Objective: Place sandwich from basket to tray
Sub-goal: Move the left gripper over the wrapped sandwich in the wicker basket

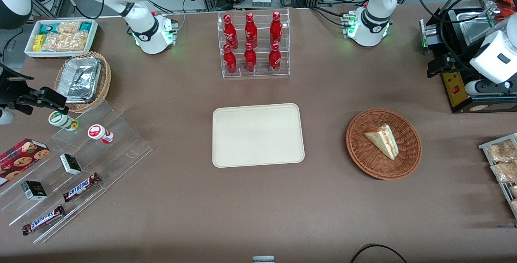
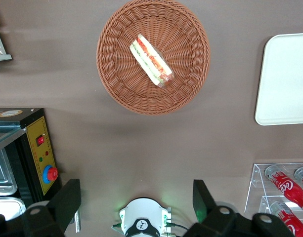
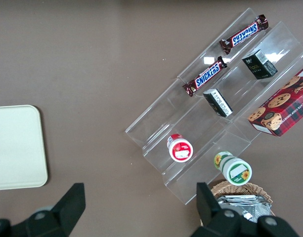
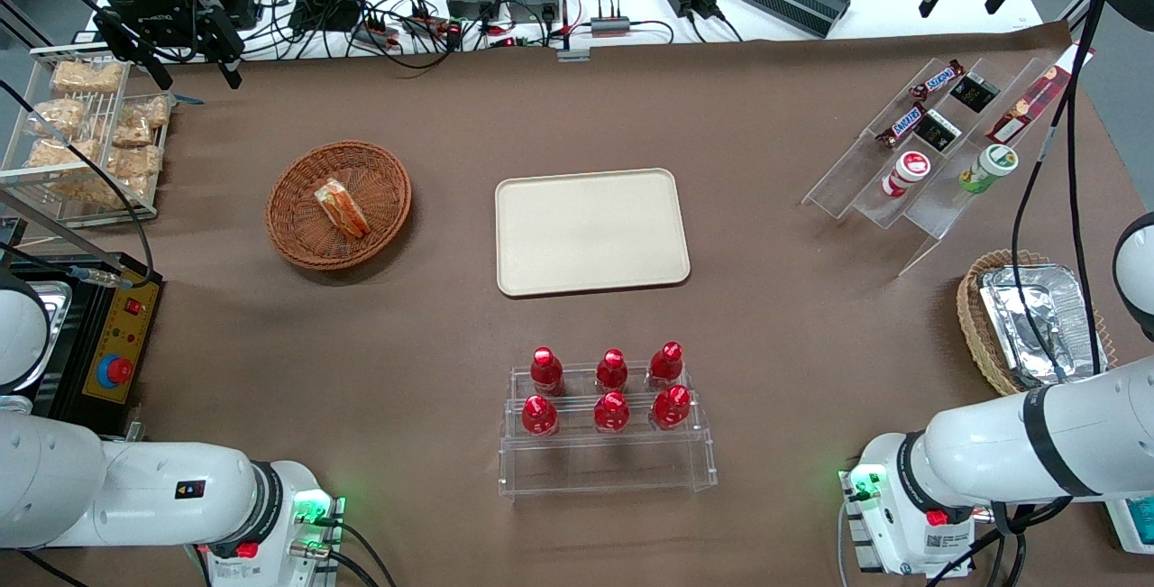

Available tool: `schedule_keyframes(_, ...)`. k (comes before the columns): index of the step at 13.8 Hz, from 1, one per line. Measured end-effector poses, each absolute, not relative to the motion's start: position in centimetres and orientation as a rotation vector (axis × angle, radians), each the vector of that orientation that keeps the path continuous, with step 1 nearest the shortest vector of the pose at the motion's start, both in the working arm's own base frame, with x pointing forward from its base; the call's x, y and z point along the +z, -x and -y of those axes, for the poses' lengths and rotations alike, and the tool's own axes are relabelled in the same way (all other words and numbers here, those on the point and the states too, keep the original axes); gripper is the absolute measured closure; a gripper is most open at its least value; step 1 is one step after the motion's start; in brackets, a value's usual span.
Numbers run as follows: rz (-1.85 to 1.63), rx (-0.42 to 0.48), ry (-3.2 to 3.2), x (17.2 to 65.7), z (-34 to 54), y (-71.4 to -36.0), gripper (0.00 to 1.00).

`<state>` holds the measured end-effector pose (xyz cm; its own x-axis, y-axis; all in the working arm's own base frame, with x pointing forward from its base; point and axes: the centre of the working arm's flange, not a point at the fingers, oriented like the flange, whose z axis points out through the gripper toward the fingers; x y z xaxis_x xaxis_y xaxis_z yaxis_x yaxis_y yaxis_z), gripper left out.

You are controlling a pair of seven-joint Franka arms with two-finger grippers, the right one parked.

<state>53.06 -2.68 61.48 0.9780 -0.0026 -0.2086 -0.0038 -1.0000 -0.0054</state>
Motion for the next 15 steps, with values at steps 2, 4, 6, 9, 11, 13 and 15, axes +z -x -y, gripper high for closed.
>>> schedule_keyframes(2,-0.004,0.331,3.127,61.5,2.7,-53.1,0.0)
schedule_keyframes(4,-0.002,0.347,3.14,61.0,2.7,-53.2,0.0)
schedule_keyframes(6,-0.001,0.369,3.137,59.5,2.7,-53.6,0.0)
schedule_keyframes(9,-0.004,0.377,3.136,56.0,2.9,-54.5,0.0)
schedule_keyframes(11,-0.004,0.373,3.136,53.5,3.0,-54.9,0.0)
schedule_keyframes(13,-0.001,0.37,3.137,51.1,3.0,-55.2,0.0)
schedule_keyframes(15,0.002,0.349,3.14,48.9,3.0,-55.4,0.0)
